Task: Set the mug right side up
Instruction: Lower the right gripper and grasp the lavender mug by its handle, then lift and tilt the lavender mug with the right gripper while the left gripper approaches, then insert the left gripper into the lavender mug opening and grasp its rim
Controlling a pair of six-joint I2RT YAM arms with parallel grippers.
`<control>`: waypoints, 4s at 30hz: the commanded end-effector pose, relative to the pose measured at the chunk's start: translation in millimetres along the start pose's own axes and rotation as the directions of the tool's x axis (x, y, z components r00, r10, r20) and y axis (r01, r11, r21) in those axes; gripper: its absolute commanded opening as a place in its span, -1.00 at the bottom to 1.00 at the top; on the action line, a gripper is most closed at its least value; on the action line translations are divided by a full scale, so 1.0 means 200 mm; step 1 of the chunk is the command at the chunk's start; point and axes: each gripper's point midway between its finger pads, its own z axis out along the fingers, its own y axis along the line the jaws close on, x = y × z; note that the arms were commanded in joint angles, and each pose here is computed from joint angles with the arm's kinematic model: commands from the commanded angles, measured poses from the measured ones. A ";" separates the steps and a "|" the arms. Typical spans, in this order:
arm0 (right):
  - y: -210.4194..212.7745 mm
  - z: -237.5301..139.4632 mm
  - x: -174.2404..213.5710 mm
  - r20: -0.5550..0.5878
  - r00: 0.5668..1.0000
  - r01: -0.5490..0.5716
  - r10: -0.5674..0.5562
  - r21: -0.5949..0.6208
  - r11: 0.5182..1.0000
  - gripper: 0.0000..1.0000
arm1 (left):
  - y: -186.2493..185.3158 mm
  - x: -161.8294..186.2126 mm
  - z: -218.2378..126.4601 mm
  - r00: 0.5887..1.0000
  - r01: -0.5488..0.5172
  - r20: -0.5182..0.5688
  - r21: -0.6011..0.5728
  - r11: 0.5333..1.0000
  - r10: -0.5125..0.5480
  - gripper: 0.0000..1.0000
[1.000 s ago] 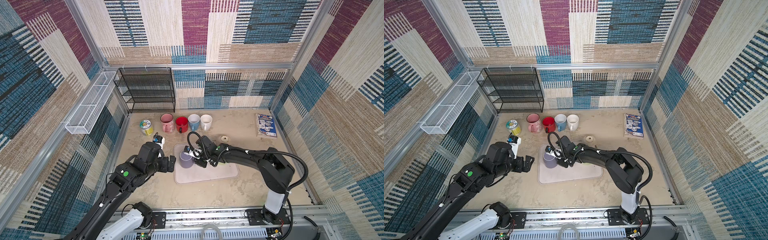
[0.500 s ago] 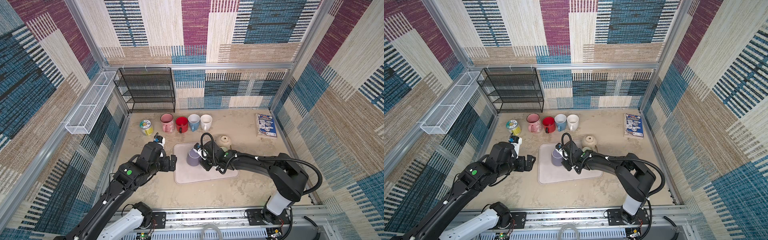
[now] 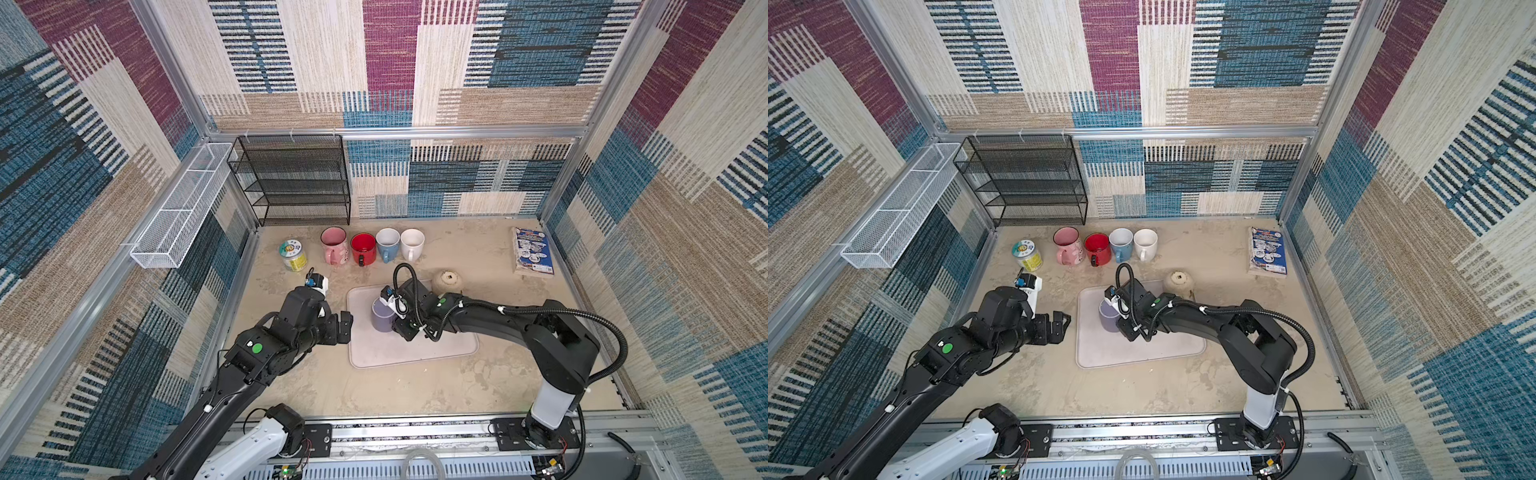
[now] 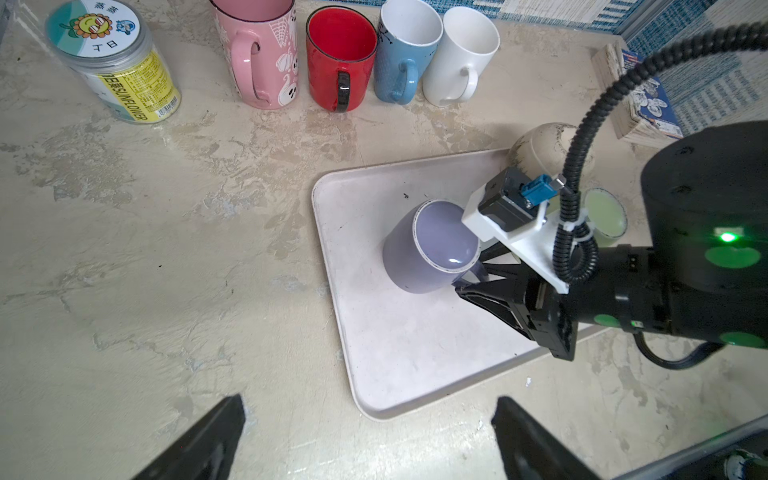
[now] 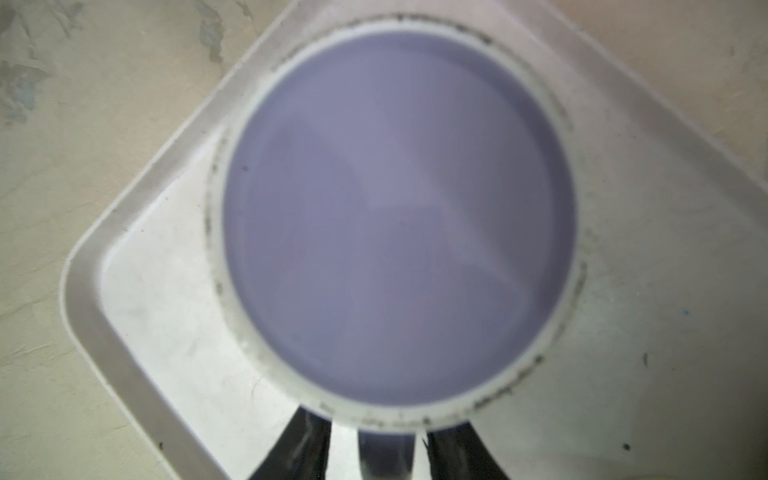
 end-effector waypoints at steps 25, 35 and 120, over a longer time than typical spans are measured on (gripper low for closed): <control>0.00 0.05 -0.04 -0.053 0.998 -0.029 0.030 0.008 1.000 -0.98 | -0.02 0.01 0.03 1.000 0.023 -0.004 0.018 1.000 -0.023 0.97; 0.04 -0.14 -0.21 0.108 0.993 -0.034 0.039 -0.049 0.998 -1.00 | -0.13 0.08 0.15 0.996 0.088 -0.010 0.170 0.982 -0.087 0.96; 0.13 -1.20 -0.47 0.590 0.711 0.231 0.384 -0.711 0.665 -0.63 | -0.89 -0.40 -0.08 0.920 -0.190 0.297 0.909 0.372 -0.255 -1.00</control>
